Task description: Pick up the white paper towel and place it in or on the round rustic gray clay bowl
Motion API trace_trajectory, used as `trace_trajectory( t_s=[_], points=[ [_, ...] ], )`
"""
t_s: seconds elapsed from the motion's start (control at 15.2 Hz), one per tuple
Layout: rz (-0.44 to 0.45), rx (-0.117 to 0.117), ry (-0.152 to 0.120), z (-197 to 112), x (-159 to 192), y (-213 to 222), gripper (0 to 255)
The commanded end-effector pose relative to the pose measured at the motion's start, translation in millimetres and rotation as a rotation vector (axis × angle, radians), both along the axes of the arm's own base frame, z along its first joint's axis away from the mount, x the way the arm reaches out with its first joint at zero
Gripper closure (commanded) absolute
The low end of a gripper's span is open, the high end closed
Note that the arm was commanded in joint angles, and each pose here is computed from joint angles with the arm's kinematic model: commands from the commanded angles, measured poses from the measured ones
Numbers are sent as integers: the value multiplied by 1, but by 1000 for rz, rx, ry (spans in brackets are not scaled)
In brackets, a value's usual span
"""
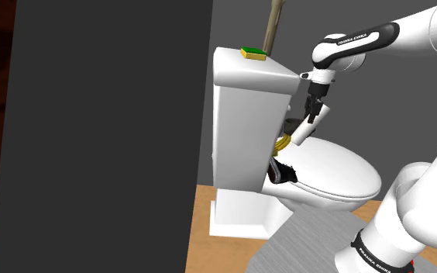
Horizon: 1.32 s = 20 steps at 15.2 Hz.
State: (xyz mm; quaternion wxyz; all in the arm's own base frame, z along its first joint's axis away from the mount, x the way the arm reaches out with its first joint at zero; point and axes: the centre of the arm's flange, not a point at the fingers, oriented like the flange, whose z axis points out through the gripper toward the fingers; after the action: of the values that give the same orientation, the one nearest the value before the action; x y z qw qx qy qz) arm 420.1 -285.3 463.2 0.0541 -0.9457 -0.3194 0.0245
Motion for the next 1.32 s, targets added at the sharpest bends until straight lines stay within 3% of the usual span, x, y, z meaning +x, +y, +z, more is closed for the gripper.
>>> trace_trajectory(
  t_s=[0.0,0.4,1.25],
  points=[
    [0,0,0,11,1,0,255],
    [0,0,0,41,1,0,255],
    [0,0,0,44,66,-148,255]
  ],
)
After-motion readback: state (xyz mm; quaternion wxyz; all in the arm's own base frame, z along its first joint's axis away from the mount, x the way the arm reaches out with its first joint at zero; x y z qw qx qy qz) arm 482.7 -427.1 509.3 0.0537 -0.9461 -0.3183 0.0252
